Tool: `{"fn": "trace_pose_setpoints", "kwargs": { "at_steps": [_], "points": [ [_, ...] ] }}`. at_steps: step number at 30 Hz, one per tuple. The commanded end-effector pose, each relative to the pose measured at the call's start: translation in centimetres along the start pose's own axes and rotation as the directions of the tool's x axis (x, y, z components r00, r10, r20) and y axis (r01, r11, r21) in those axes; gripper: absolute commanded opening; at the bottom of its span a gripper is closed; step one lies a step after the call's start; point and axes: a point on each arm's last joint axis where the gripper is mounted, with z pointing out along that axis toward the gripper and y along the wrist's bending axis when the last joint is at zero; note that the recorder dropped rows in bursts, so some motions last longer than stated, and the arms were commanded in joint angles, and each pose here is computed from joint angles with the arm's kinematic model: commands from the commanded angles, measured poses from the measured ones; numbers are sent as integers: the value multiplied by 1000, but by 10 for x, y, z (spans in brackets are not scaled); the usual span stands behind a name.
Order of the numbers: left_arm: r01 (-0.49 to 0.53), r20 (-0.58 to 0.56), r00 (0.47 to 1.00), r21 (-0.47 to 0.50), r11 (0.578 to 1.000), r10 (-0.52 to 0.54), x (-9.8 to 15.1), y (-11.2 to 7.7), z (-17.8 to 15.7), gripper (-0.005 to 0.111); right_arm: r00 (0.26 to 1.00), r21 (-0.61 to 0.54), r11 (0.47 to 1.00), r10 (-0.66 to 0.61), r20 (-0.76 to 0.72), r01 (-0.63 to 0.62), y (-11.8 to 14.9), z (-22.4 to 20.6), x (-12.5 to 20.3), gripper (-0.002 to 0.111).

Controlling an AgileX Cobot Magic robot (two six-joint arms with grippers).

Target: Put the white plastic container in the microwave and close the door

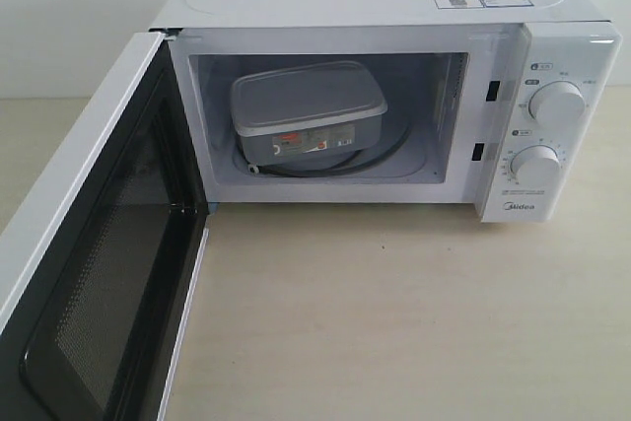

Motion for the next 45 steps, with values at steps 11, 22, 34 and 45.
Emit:
{"fn": "trace_pose_setpoints", "kwargs": {
  "at_steps": [11, 22, 34, 45],
  "points": [
    [-98, -540, 837, 8, 995, 87, 5, 1, 104, 4, 1000, 4, 1000, -8, 8, 8, 0, 0, -1, 0],
    [-146, -905, 343, 212, 966, 251, 84, 17, 175, 4, 1000, 4, 1000, -8, 8, 8, 0, 0, -1, 0],
    [91, -772, 318, 602, 793, 549, 114, -5, 186, 4, 1000, 4, 1000, -8, 8, 8, 0, 0, -1, 0],
    [251, -634, 574, 738, 626, 518, 106, -52, 191, 4, 1000, 4, 1000, -6, -1, 6, 0, 0, 0, 0]
  ]
}}
